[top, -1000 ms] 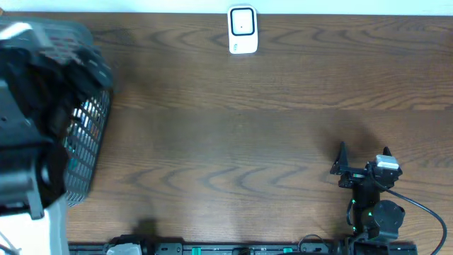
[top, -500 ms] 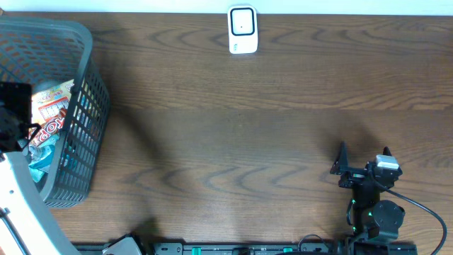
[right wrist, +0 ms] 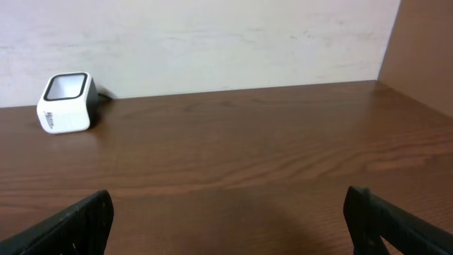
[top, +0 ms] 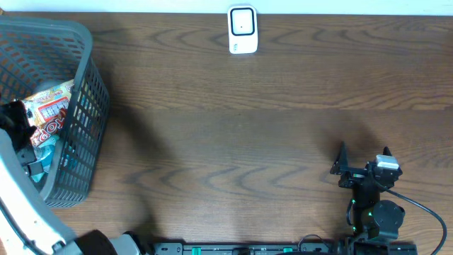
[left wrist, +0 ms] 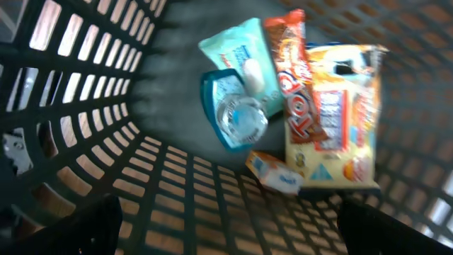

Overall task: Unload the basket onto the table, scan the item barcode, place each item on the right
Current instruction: 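Reach the left gripper into the grey basket toward the teal bottle, then grasp the teal mouthwash bottle with the left gripper and lift, then carry the teal bottle to the white scanner with the left gripper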

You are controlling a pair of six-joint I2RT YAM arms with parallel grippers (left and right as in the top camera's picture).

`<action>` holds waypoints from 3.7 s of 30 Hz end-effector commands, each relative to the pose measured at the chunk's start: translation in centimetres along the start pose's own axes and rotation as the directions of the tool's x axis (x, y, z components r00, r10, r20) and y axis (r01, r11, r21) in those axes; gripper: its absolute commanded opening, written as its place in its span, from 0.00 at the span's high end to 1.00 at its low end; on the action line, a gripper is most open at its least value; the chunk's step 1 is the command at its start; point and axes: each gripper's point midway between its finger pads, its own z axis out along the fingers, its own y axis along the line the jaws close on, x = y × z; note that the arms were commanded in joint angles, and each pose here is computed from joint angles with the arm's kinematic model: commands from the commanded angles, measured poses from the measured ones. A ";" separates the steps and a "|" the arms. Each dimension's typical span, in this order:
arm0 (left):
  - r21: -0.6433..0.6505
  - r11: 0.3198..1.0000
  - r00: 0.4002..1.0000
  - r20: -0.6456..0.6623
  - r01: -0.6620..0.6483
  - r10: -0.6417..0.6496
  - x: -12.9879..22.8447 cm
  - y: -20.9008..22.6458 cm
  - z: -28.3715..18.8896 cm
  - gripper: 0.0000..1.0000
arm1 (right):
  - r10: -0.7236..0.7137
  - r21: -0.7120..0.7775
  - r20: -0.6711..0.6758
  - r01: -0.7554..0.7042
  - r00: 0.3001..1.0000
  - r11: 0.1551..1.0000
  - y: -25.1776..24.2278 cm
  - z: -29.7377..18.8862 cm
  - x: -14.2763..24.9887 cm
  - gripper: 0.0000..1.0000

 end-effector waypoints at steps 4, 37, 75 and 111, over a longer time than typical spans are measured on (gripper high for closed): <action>-0.126 0.989 0.997 0.003 0.079 -0.079 -1.2 0.7 2.8 0.02 | 0.000 0.010 0.001 0.000 1.000 1.000 -0.2 0.0 0.0 0.01; -0.353 0.898 0.960 -0.191 -0.263 0.206 0.1 1.8 13.5 0.02 | 0.000 0.010 0.001 0.000 1.000 1.000 -0.2 0.0 0.0 0.01; -0.188 0.957 0.974 -0.096 -0.221 0.206 -0.6 0.7 10.2 0.78 | 0.000 0.010 0.001 0.000 1.000 1.000 -0.2 0.0 0.0 0.01; 0.863 0.499 0.885 -0.170 -0.079 0.433 9.5 -0.7 -18.7 0.71 | 0.000 0.010 0.001 0.000 1.000 1.000 -0.2 0.0 0.0 0.01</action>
